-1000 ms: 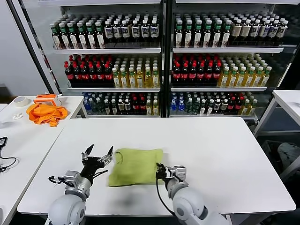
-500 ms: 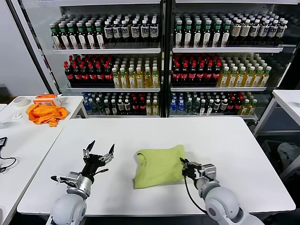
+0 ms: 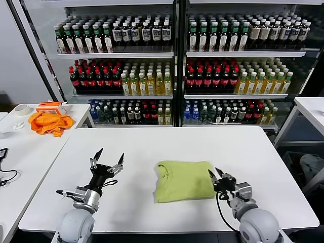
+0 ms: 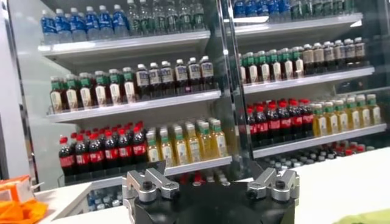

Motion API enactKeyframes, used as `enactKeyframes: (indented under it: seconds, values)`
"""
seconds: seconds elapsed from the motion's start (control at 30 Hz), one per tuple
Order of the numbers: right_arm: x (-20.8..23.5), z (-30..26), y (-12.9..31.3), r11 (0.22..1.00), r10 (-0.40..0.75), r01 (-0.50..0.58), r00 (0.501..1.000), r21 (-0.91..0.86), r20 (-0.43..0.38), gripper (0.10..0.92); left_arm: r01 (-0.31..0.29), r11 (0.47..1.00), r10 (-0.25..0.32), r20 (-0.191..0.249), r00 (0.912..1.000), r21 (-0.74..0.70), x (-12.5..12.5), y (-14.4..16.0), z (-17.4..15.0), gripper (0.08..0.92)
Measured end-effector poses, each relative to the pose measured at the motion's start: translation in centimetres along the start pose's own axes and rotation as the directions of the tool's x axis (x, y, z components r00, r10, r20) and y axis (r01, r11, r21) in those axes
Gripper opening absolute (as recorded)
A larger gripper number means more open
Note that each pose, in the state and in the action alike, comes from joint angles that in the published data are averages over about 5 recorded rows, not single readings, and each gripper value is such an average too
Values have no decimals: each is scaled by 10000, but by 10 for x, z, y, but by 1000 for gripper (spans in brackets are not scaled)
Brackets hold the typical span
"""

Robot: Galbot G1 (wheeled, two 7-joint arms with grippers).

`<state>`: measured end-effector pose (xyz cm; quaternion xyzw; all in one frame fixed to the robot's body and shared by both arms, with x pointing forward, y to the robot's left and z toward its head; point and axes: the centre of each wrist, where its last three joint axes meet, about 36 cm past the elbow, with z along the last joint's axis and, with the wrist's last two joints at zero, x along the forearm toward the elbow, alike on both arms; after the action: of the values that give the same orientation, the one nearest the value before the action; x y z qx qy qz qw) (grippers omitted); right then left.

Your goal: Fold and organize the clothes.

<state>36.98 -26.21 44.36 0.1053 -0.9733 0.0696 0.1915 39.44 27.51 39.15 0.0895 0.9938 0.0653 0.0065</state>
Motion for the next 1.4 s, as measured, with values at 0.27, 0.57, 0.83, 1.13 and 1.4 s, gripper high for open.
enactKeyframes:
  seconds: [0.27, 0.57, 0.83, 1.13, 1.4]
  values:
    - [12, -2, -29, 9955, 858, -895, 9911, 319, 1020, 605, -130, 9999, 132, 420, 9990, -50, 1, 6, -1, 823]
    - [-4, 8, -55, 9853, 1629, -1696, 9704, 228, 1780, 813, -233, 9997, 240, 616, 9978, -123, 8, 15, 1, 823]
    - [-8, 12, -64, 9821, 1779, -1869, 9611, 230, 2114, 823, -198, 9995, 219, 879, 9959, -247, 12, 21, -1, 823]
    - [-17, 10, -73, 9767, 1940, -2104, 9494, 416, 2471, 823, -10, 9990, 61, 1141, 9934, -452, 12, 19, 1, 823]
    - [-29, 19, -69, 9737, 1916, -2176, 9426, 678, 2736, 823, 111, 9973, -5, 1440, 9896, -728, 5, 18, 1, 823]
